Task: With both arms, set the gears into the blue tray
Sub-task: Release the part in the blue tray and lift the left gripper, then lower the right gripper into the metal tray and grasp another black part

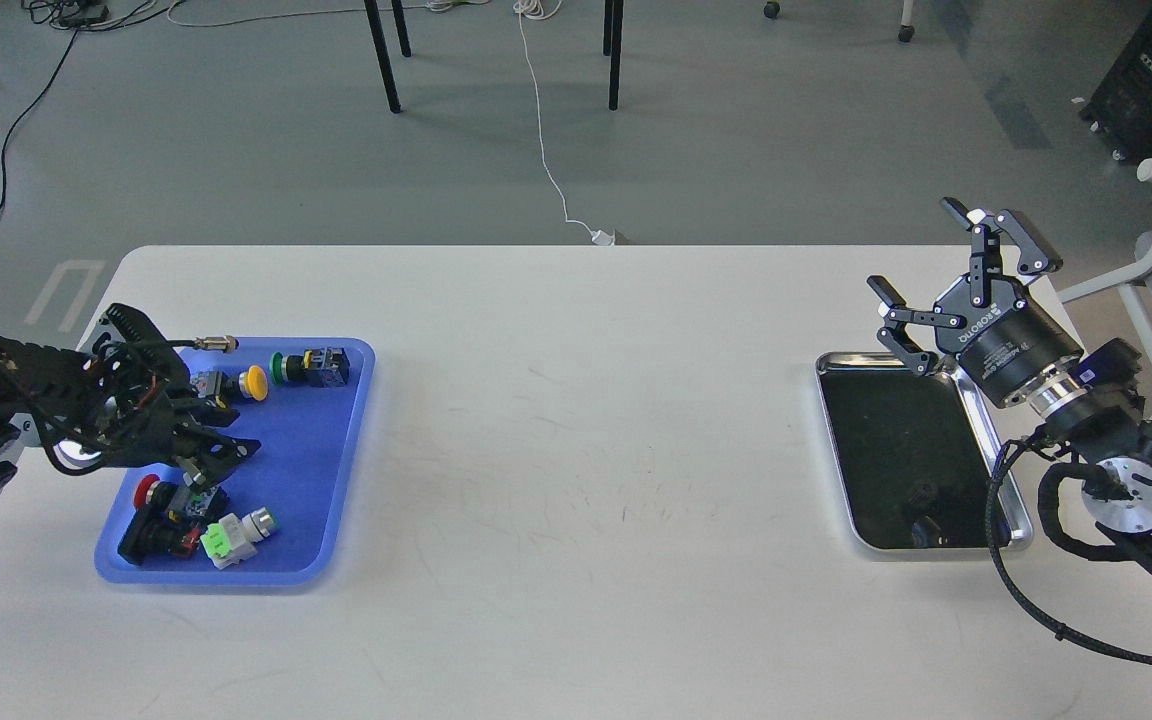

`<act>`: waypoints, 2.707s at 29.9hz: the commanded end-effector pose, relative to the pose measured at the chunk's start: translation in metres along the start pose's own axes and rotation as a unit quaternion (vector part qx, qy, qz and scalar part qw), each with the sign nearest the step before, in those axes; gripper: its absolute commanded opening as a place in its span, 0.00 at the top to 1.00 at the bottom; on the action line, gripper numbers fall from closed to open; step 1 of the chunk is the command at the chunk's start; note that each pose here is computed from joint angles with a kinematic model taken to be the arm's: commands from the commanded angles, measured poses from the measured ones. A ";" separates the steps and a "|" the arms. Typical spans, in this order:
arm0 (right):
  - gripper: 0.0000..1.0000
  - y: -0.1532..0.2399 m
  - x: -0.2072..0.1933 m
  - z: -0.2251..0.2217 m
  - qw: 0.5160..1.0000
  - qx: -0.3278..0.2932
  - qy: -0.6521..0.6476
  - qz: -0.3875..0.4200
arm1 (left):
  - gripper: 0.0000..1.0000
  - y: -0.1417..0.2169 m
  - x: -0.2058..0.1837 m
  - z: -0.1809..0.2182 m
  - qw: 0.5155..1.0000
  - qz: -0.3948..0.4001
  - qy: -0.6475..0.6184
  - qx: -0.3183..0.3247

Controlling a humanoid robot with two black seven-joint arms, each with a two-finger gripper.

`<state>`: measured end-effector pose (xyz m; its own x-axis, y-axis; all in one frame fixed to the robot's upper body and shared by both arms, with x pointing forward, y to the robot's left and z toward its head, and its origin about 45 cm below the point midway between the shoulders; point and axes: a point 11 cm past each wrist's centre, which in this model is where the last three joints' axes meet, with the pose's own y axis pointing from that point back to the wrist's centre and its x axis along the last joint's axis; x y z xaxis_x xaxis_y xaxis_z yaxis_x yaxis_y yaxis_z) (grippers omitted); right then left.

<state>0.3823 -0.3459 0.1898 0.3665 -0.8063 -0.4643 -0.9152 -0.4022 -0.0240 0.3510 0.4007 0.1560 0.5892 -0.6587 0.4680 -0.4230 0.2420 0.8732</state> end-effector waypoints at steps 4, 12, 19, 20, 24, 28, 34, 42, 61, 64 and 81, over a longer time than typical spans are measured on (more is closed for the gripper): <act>0.01 0.000 0.000 0.000 1.000 0.000 0.002 -0.001 | 0.15 0.008 0.053 0.011 0.997 0.064 -0.042 -0.016; 0.01 -0.002 -0.003 0.004 1.000 -0.002 -0.001 -0.005 | 0.08 0.038 0.161 0.065 0.955 0.247 0.073 -0.149; 0.01 0.000 -0.006 0.009 1.000 -0.016 0.014 -0.014 | 0.03 0.035 0.213 0.101 0.765 0.439 0.368 -0.293; 0.01 0.001 -0.007 0.011 1.000 -0.020 0.015 -0.016 | 0.02 0.032 0.212 0.102 0.733 0.448 0.412 -0.304; 0.01 0.007 -0.009 0.017 0.999 -0.027 0.011 -0.019 | 0.02 0.013 0.187 0.110 0.643 0.455 0.524 -0.324; 0.01 0.010 -0.010 0.021 0.998 -0.041 0.029 -0.029 | 0.02 -0.002 0.158 0.114 0.556 0.476 0.602 -0.318; 0.01 0.020 -0.020 0.027 0.979 -0.109 0.145 -0.093 | 0.02 -0.016 0.122 0.118 0.459 0.457 0.685 -0.334; 0.01 0.042 -0.019 -0.006 0.868 -0.215 0.402 -0.197 | 0.02 -0.025 0.109 0.118 0.415 0.411 0.736 -0.342; 0.01 0.062 0.015 -0.012 0.420 -0.434 0.702 -0.378 | 0.02 -0.024 0.108 0.120 0.412 0.407 0.740 -0.342; 0.01 0.057 0.013 -0.002 0.410 -0.436 0.700 -0.390 | 0.02 -0.025 0.108 0.121 0.411 0.406 0.741 -0.342; 0.18 0.035 0.018 0.039 0.334 -0.435 0.718 -0.428 | 0.02 -0.025 0.093 0.119 0.408 0.405 0.748 -0.332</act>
<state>0.3509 -0.3583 0.1474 0.7092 0.6331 0.3102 -0.2113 -0.2289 0.9502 0.3360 0.2471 0.1629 0.4142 0.8793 -0.2349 -0.9081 0.4167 -0.0414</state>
